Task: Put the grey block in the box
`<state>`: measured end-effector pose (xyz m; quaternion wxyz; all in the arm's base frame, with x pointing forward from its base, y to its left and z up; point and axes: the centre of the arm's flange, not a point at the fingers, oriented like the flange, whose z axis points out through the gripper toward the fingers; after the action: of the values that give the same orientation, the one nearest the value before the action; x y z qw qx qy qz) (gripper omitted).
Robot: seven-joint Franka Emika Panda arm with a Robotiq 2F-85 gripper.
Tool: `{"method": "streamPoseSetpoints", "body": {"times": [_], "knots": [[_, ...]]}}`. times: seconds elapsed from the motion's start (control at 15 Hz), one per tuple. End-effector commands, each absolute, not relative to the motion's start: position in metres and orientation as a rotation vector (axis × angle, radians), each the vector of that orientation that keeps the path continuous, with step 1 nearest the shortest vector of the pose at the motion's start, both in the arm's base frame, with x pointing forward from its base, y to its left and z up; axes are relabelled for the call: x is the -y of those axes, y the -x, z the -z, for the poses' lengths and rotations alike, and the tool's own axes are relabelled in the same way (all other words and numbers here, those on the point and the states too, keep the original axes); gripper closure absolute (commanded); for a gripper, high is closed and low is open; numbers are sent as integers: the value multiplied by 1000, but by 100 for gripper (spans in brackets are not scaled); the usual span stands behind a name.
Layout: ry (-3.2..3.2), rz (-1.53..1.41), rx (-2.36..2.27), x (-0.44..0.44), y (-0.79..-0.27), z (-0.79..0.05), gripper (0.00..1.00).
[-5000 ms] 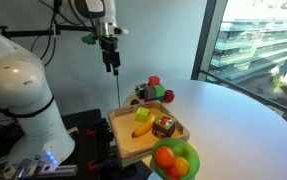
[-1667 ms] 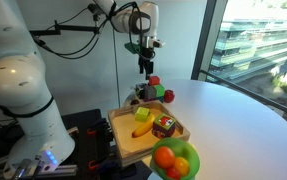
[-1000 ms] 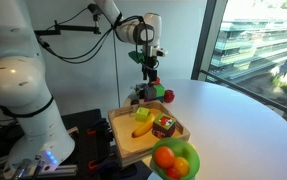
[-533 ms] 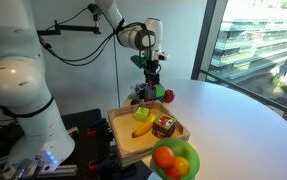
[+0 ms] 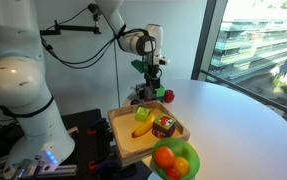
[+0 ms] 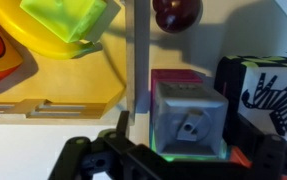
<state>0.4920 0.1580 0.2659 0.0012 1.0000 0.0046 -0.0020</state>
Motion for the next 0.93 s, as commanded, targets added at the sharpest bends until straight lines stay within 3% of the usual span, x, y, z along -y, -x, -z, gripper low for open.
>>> {"method": "streamPoseSetpoints", "body": {"times": [0.0, 0.33, 0.87], "knots": [[-3122, -18, -54, -157, -494, -260, 26], [-3134, -10, -22, -157, -496, -267, 66], [-3138, 34, 100, -131, -494, -303, 75]]}}
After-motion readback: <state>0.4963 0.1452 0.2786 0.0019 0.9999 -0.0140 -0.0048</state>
